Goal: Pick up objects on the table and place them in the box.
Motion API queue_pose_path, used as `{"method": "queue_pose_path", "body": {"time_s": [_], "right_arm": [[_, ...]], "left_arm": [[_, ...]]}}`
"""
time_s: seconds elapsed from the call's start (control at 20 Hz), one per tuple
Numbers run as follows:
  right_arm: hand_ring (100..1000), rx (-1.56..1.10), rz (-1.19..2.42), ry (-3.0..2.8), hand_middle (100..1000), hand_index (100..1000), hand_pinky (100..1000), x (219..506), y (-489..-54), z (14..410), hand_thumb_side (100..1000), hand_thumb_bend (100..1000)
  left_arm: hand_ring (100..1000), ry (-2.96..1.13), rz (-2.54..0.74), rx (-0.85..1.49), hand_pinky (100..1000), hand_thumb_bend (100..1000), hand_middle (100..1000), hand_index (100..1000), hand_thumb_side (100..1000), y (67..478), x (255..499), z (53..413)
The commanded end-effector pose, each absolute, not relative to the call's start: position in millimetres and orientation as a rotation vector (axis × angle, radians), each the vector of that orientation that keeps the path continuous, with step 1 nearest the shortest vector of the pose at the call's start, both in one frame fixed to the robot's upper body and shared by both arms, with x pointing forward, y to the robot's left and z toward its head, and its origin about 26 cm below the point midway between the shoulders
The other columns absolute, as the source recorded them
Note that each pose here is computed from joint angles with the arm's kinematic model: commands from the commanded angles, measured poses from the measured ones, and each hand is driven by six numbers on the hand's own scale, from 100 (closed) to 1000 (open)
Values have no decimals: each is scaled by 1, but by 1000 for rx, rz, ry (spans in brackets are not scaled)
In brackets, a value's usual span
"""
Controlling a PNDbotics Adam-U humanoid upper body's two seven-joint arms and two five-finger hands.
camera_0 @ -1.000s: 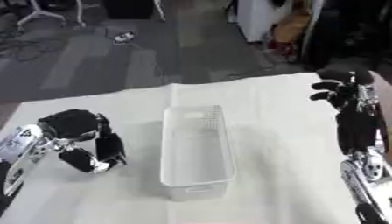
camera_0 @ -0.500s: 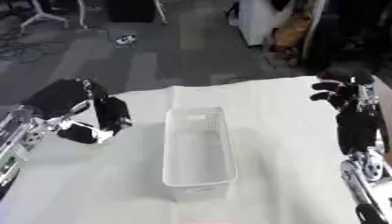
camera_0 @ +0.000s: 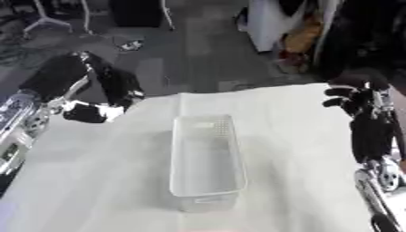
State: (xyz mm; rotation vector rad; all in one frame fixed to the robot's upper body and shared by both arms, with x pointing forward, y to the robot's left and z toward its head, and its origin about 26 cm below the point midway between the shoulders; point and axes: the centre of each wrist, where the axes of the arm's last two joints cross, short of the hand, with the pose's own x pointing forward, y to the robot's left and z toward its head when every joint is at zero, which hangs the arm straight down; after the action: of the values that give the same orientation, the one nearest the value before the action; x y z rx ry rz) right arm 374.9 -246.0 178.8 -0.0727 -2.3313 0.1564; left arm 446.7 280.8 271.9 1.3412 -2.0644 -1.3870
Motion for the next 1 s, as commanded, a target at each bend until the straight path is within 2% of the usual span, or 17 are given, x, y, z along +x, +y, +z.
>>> {"method": "queue_pose_path", "body": {"time_s": [0.05, 0.45, 1.0], "right_arm": [[624, -65, 171, -2361, 659, 709, 549, 375, -244, 189, 1000, 195], [624, -51, 173, -2380, 658, 709, 549, 376, -240, 194, 1000, 194], [623, -58, 169, -2379, 658, 709, 548, 375, -242, 194, 1000, 194]], "left_arm": [[100, -2126, -1432, 1307, 100, 100, 100, 224, 615, 263, 447, 286], [100, -2155, -1675, 1138, 100, 100, 100, 230, 625, 218, 457, 274], [100, -2038, -2083, 782, 100, 100, 100, 268, 684, 210, 466, 249]]}}
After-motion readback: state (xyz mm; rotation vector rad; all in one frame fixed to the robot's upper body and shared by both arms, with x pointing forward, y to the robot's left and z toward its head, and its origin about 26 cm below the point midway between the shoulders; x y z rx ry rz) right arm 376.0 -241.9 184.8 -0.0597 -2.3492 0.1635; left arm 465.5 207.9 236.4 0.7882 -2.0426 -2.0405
